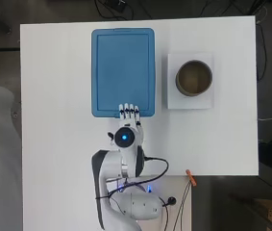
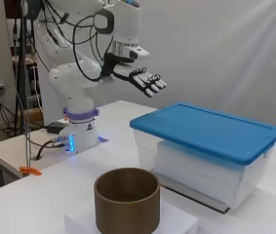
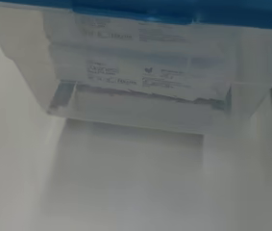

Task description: Teleoperate dual arm-hand system to remove items from a box

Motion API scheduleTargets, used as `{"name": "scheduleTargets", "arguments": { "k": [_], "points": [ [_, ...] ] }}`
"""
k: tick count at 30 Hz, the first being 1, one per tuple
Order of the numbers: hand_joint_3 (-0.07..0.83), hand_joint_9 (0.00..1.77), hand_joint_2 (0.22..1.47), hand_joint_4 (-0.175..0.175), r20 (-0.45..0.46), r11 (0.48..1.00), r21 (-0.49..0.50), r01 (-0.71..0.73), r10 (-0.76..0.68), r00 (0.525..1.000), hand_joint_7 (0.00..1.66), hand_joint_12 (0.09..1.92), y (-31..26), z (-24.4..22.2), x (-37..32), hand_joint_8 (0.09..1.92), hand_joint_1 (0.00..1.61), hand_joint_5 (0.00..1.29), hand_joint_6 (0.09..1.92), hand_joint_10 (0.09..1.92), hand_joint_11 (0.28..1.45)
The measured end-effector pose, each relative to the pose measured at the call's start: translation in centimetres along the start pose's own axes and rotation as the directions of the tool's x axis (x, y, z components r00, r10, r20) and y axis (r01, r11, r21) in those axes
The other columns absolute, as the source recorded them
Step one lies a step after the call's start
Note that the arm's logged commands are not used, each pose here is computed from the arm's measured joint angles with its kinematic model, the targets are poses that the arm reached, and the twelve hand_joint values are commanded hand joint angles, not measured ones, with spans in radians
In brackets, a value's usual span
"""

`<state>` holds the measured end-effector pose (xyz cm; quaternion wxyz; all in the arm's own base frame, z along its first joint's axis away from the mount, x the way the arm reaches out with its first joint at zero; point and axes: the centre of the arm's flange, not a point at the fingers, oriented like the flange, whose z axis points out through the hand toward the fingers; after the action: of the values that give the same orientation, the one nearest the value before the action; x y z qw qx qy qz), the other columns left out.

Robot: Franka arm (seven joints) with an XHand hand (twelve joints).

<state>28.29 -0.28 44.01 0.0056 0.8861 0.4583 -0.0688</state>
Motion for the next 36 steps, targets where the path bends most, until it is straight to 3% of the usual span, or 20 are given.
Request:
{"name": "scheduleTargets", "arguments": {
  "k": [12, 19, 30, 36],
  "points": [
    [0.006, 0.13, 0.83, -0.068, 0.134, 0.999, 0.05, -0.006, -0.001, 0.991, 0.0, 0.09, 5.1, 0.2, 2.0, 0.09, 0.36, 0.0, 0.09, 0.09, 0.35],
    [0.002, 0.13, 0.83, -0.06, 0.152, 0.998, 0.07, 0.006, -0.016, 0.988, 0.01, 0.09, 4.4, 2.9, 1.3, 0.09, 0.37, 0.0, 0.09, 0.09, 0.35],
    [-0.002, 0.14, 0.82, -0.05, 0.142, 0.999, 0.04, 0.022, -0.027, 0.99, 0.01, 0.09, 6.2, 3.1, 2.7, 0.09, 0.39, 0.0, 0.09, 0.09, 0.35],
    [0.005, 0.21, 0.87, -0.038, 0.167, 0.995, 0.05, 0.083, -0.09, 0.982, 0.09, 0.09, 5.5, 5.6, 3.8, 0.09, 0.46, 0.01, 0.09, 0.09, 0.37]
  ]
}}
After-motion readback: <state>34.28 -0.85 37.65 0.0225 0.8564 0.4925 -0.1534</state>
